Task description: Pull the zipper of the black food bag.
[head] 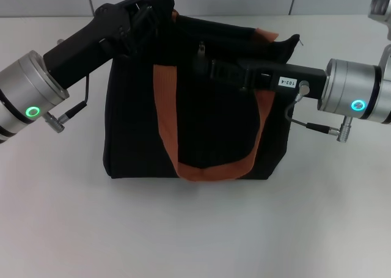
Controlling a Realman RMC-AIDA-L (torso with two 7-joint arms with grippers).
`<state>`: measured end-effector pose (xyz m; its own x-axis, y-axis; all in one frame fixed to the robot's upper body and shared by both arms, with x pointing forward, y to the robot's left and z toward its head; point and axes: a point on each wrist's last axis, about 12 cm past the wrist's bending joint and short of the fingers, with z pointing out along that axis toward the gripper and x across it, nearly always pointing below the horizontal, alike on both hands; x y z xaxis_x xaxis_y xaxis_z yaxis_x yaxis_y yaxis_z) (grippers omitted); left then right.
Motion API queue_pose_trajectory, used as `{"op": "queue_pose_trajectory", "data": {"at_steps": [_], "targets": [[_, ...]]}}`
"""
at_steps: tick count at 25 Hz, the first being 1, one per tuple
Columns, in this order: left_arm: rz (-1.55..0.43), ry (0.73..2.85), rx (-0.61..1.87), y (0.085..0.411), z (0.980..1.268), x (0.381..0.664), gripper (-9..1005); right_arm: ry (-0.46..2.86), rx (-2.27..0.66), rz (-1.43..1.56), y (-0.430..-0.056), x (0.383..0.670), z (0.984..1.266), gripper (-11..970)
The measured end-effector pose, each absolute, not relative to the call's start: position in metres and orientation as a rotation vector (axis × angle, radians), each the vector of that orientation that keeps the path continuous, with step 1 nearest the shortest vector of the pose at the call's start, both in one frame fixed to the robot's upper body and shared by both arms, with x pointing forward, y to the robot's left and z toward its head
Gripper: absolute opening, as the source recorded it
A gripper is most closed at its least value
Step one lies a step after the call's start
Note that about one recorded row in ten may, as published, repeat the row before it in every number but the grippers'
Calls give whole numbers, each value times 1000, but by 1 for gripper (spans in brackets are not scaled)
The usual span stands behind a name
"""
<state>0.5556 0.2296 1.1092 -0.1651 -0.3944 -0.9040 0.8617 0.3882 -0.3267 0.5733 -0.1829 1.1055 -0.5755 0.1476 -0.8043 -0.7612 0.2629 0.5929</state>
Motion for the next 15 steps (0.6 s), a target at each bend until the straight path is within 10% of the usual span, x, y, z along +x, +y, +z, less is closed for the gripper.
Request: {"op": "queue_pose_trajectory", "data": {"at_steps": [15], "targets": [[-1183, 1301, 477, 230, 1110, 556, 31, 1753, -523, 1449, -188, 573, 1106, 1]]}}
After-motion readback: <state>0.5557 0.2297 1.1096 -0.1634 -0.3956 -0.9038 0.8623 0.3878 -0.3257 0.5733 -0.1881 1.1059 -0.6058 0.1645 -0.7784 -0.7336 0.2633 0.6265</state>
